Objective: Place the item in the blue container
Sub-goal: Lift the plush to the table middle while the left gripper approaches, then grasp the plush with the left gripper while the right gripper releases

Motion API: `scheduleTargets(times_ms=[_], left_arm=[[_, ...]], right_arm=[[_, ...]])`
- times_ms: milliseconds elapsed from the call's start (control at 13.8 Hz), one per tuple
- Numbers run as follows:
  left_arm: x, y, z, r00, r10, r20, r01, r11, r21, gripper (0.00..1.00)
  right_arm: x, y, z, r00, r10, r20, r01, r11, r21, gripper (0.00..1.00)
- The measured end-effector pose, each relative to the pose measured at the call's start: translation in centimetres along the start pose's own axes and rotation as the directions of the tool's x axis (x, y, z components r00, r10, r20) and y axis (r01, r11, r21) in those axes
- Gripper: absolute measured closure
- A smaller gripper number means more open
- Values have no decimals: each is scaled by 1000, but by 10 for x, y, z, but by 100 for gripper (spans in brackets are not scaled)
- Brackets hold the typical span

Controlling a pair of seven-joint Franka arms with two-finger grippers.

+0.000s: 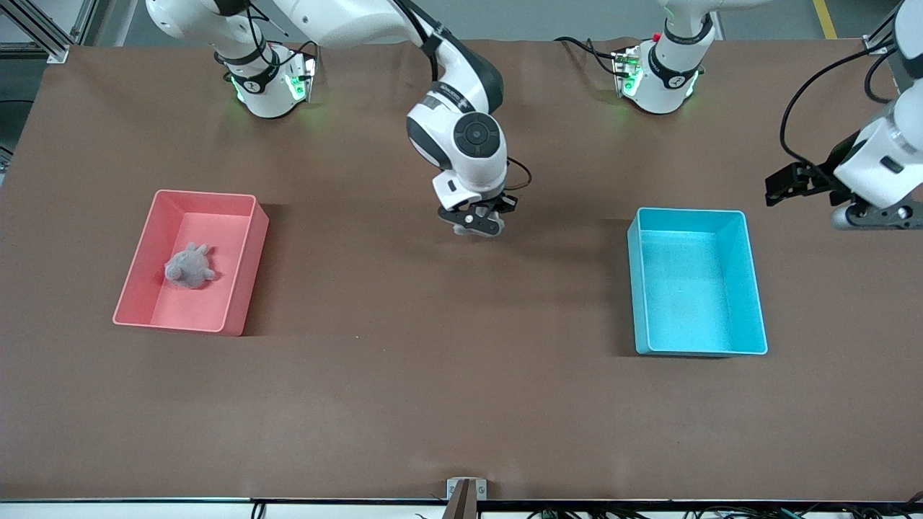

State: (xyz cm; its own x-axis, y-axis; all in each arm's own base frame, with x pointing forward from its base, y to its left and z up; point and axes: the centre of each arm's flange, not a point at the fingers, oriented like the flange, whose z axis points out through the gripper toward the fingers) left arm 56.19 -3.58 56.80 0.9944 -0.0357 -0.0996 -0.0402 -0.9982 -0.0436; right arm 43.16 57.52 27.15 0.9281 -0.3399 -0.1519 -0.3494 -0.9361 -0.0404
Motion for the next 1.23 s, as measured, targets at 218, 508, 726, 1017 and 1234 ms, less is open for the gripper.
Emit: scheduleTargets(times_ms=[218, 508, 726, 1017, 1234], left_arm=[[14, 13, 38, 1000, 21, 7, -21, 1000, -1, 0], [21, 53, 94, 1000, -1, 22, 1, 1000, 4, 0], [22, 105, 127, 997, -41, 63, 42, 999, -24, 0], [17, 148, 150, 991, -66, 113, 74, 995, -64, 0], [5, 191, 166, 989, -103, 103, 111, 991, -71, 0]], right_arm=[[-10, -13, 55, 999, -20, -27, 22, 998, 51, 75], [-14, -19, 61, 999, -27, -36, 30, 997, 69, 70], [-15, -21, 57, 999, -31, -38, 34, 997, 76, 38], [-2, -20, -10, 999, -23, -34, 25, 999, 41, 0], [34, 27, -129, 996, -92, 16, 92, 995, -48, 0]])
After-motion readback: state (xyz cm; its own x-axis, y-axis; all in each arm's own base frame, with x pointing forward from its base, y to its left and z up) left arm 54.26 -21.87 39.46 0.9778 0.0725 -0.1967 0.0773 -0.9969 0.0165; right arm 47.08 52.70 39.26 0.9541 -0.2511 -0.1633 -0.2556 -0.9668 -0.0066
